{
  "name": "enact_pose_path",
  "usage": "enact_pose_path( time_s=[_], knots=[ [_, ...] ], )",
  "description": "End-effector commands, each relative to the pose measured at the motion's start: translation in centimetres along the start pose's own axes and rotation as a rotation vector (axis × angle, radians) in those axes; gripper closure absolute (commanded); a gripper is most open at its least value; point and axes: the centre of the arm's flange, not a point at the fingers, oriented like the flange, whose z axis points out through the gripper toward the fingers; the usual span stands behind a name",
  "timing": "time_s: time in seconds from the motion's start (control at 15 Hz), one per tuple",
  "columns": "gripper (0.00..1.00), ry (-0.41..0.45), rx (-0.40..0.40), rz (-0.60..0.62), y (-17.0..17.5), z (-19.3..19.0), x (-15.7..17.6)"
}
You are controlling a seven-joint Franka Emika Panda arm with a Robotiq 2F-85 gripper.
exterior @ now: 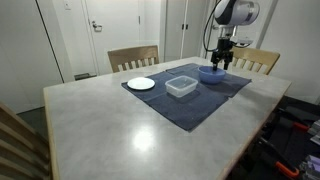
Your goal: Pour the contents in the blue bowl into the clear bowl
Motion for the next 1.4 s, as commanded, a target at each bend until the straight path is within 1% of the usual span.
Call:
enact_pose_path(
  time_s=[0.0, 0.27, 0.33, 0.4, 0.6, 0.73, 1.0, 1.07, 1.13, 1.33],
  knots=[
    [0.00, -0.009, 0.025, 0.007, 0.8, 0.3, 1.1],
    [0.00, -0.015, 0.026, 0.018, 1.7, 0.1, 1.1],
    [0.09, -0.017, 0.029, 0.020, 1.9, -0.1, 1.0],
    [0.26, -0.018, 0.030, 0.023, 2.1, -0.1, 1.1],
    [0.48, -0.019, 0.037, 0.030, 2.7, -0.2, 1.1],
    [0.60, -0.018, 0.042, 0.034, 2.9, 0.0, 1.0],
    [0.90, -0.018, 0.051, 0.033, 2.9, 0.1, 0.9],
    [0.96, -0.019, 0.052, 0.032, 2.9, 0.0, 0.9],
    [1.00, -0.020, 0.052, 0.032, 2.8, 0.0, 0.9],
    [1.00, -0.025, 0.050, 0.028, 2.7, -0.6, 1.0]
  ],
)
